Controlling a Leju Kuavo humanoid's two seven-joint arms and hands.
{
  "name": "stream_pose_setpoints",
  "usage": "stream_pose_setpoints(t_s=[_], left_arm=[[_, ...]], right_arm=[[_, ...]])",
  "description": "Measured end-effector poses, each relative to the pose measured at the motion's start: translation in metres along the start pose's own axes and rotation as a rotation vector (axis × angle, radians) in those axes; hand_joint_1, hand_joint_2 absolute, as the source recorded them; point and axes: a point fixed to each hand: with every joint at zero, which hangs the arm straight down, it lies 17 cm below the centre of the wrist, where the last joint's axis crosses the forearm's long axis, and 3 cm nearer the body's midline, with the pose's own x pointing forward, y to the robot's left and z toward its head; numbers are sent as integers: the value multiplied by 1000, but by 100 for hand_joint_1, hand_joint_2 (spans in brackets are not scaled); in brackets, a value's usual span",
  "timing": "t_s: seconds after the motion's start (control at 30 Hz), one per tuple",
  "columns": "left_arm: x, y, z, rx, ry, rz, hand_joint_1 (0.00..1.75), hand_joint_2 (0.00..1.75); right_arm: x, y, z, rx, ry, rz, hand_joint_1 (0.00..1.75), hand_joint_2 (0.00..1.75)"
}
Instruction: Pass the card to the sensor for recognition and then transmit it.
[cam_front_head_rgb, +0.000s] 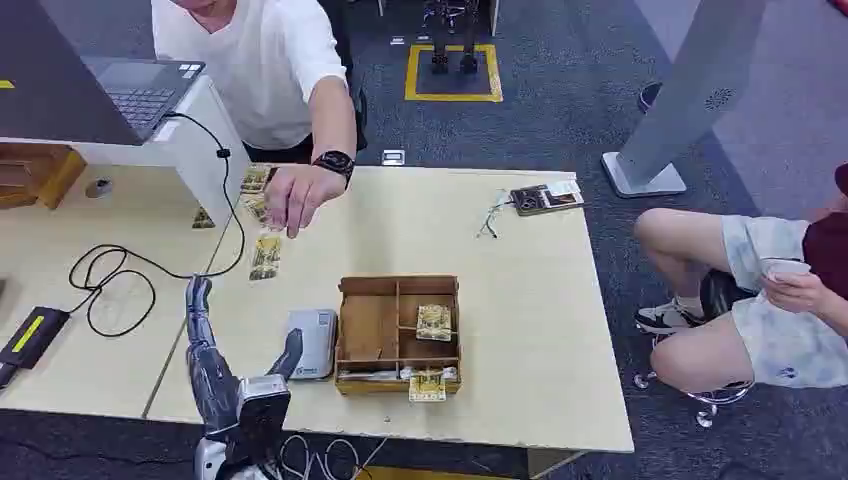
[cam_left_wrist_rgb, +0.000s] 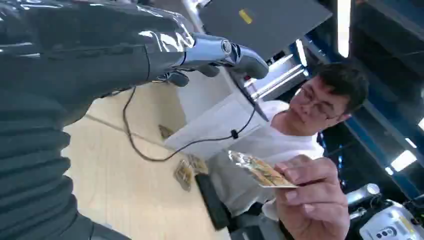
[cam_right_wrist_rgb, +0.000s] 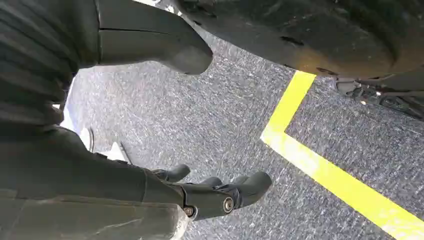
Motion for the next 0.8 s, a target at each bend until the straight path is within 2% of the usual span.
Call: stream_pose_setpoints(t_s=[0.27, 0.33, 0.57, 0.8], left_arm=[[7, 19, -40, 10, -224, -351, 0, 175], [8, 25, -49, 21, -251, -413, 0, 175], [8, 32, -66, 38, -273, -521, 0, 175], [6, 34, -70, 48, -252, -530, 0, 175]], right_arm=[[0, -4, -1, 4, 0, 46, 0, 175], [1, -5, -1, 6, -3, 56, 0, 175], [3, -8, -2, 3, -8, 72, 0, 175], [2, -8, -2, 4, -9, 76, 0, 175]])
